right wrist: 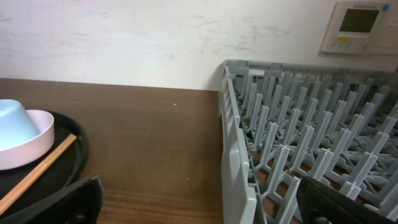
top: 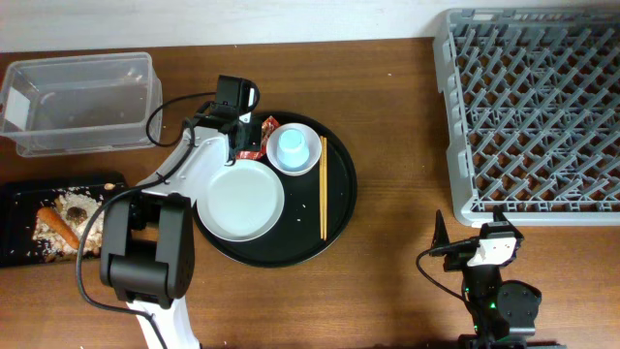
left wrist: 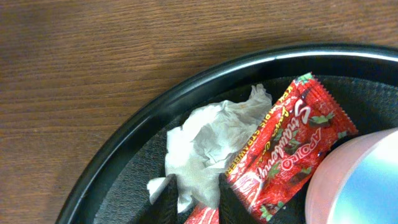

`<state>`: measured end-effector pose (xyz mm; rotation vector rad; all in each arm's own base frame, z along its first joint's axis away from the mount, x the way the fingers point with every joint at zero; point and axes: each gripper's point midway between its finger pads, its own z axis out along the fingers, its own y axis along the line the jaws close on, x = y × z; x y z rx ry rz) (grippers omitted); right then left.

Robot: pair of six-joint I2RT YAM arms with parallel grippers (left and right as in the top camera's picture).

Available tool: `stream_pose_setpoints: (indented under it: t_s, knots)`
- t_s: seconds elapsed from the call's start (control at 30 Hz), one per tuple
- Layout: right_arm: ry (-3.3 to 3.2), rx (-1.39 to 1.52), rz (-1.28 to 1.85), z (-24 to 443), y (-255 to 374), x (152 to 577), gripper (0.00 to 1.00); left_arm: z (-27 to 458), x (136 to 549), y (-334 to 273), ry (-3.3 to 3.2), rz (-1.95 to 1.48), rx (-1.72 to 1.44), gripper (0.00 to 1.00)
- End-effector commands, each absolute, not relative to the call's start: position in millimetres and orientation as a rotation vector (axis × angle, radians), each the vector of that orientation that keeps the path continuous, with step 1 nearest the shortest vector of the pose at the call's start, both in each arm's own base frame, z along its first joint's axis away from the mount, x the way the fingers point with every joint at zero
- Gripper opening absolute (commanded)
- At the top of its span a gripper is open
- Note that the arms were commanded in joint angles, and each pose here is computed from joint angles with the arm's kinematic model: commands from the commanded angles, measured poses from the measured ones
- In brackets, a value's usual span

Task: Sort waste into correct bins and load items into the dishwasher rack
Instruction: 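Grasp the white tissue with the left gripper and carry it to the clear bin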

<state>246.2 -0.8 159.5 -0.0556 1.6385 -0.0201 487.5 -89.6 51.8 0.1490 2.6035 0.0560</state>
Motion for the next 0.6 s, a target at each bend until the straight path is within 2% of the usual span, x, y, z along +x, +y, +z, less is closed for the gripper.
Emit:
stream_pose_setpoints:
  t_s: [0.0,0.2,0.37,0.57]
  knots:
    - [1.641,-0.053,-0.015,157,0,246,0.98,63,493,-87,2.579,0.061,0.135,0.01]
    - [1.641,-0.053,-0.015,157,0,246,0.98,135,506,-86,2.424,0.048,0.105,0.01]
    - [1.641,-0.053,-0.015,157,0,246,0.98,221,514,-64,2.224,0.062,0.021,0.01]
    - [1.641,-0.053,-0.015,157,0,246,0.98,262,521,-18,2.098,0.089,-0.096,0.01]
